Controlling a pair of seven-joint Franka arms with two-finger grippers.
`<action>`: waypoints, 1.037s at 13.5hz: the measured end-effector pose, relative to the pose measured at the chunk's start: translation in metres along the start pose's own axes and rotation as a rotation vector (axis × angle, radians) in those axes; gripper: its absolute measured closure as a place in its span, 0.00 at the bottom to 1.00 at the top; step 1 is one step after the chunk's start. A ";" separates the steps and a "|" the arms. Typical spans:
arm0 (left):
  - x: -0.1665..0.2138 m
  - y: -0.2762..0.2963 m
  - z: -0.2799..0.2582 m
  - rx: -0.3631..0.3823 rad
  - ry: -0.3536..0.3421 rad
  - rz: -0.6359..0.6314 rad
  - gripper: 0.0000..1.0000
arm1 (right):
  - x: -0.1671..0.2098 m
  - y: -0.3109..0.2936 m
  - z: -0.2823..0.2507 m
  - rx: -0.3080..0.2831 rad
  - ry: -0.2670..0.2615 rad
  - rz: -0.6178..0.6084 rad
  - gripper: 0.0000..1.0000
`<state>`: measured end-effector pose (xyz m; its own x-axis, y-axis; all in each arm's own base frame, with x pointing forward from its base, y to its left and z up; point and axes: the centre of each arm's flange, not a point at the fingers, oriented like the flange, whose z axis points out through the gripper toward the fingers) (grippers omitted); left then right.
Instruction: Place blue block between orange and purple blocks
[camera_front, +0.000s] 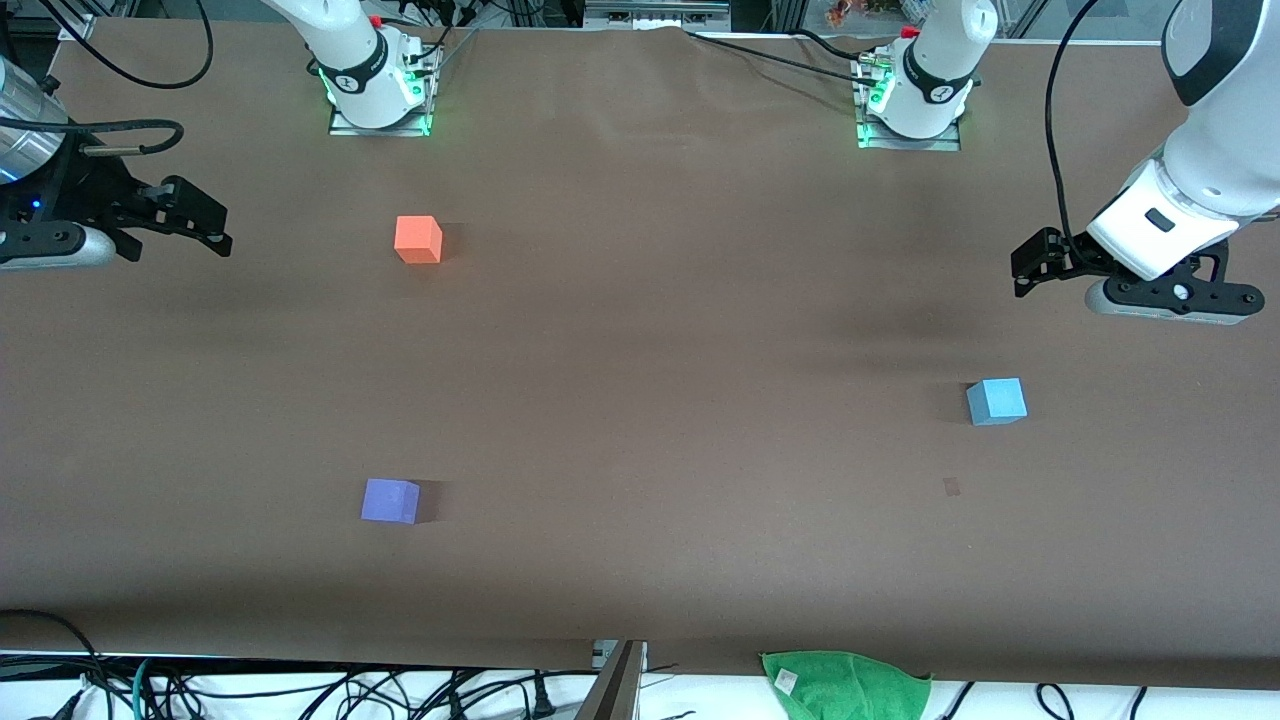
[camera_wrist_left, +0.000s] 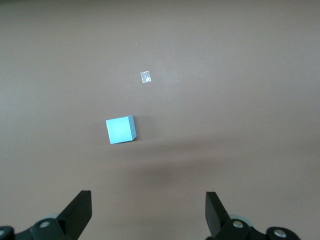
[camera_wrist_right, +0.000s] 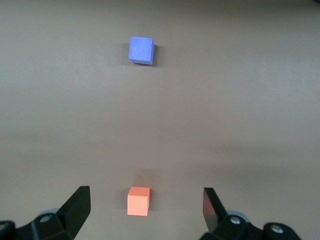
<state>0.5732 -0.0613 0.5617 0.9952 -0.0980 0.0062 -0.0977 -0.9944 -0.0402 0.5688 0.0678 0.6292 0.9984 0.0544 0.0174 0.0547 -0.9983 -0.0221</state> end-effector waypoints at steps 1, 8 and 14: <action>0.000 0.000 0.001 0.000 -0.002 0.001 0.00 | 0.000 0.000 0.000 0.000 0.000 0.000 0.00; 0.002 -0.001 0.001 -0.001 -0.001 -0.001 0.00 | 0.000 0.000 0.000 0.000 0.000 0.000 0.00; 0.005 -0.001 0.003 -0.002 -0.003 -0.001 0.00 | 0.000 0.000 0.000 0.000 0.000 0.000 0.00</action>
<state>0.5782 -0.0605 0.5588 0.9953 -0.0971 0.0034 -0.0969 -0.9946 -0.0385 0.5688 0.0678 0.6292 0.9984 0.0543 0.0174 0.0547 -0.9983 -0.0221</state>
